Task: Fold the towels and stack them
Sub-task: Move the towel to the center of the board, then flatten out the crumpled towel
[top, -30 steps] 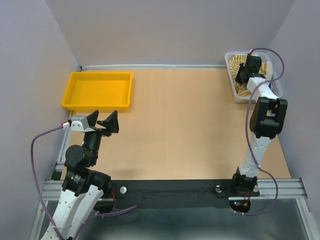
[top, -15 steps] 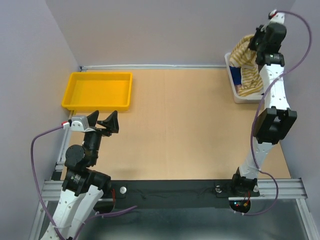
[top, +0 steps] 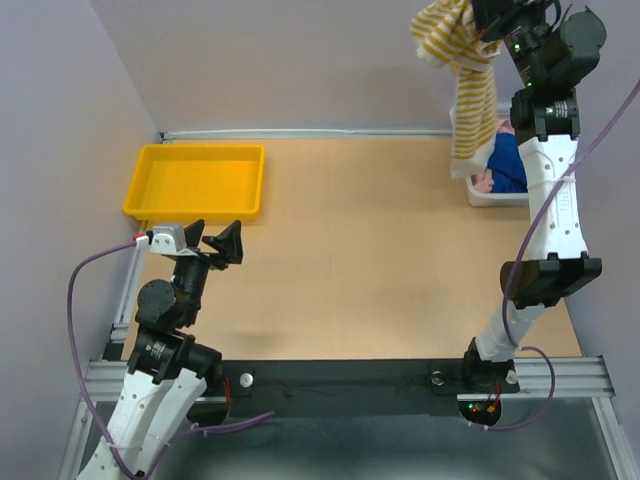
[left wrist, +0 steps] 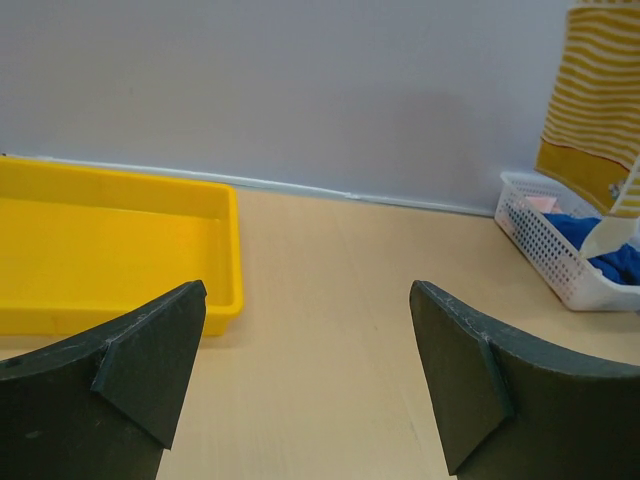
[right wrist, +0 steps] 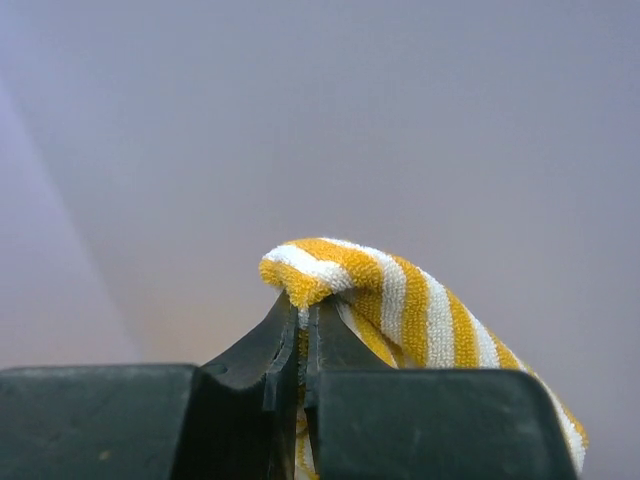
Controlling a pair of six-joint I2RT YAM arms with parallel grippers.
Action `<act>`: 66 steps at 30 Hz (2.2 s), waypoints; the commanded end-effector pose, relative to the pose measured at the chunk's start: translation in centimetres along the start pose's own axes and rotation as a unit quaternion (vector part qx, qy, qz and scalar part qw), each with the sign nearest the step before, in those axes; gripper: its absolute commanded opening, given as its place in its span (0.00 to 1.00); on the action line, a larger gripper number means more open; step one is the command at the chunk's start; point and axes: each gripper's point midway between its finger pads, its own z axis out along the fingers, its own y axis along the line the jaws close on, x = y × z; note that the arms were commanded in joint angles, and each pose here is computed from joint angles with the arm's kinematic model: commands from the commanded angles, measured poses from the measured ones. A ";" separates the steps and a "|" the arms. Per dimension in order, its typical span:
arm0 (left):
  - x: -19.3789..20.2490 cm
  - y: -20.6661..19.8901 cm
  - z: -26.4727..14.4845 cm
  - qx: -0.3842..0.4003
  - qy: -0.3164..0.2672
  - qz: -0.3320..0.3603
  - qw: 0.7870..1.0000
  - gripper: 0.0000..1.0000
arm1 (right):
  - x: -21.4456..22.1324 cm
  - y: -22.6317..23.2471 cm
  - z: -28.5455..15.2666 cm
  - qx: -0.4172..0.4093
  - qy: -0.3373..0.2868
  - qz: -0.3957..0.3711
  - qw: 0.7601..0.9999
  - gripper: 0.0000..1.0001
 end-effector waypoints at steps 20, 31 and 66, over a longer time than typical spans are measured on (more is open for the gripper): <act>0.3 -1.4 1.1 0.038 0.009 -0.003 0.999 0.94 | 33.7 29.5 -45.0 -0.229 0.617 0.333 0.675 0.63; 6.2 -4.7 5.2 0.094 0.174 -0.040 0.979 0.94 | 32.7 14.7 -32.1 0.041 0.527 0.045 0.848 0.79; 18.1 1.9 19.3 -0.075 0.373 0.108 0.918 0.86 | 54.3 -1.7 -18.8 0.031 0.602 -0.029 0.797 0.64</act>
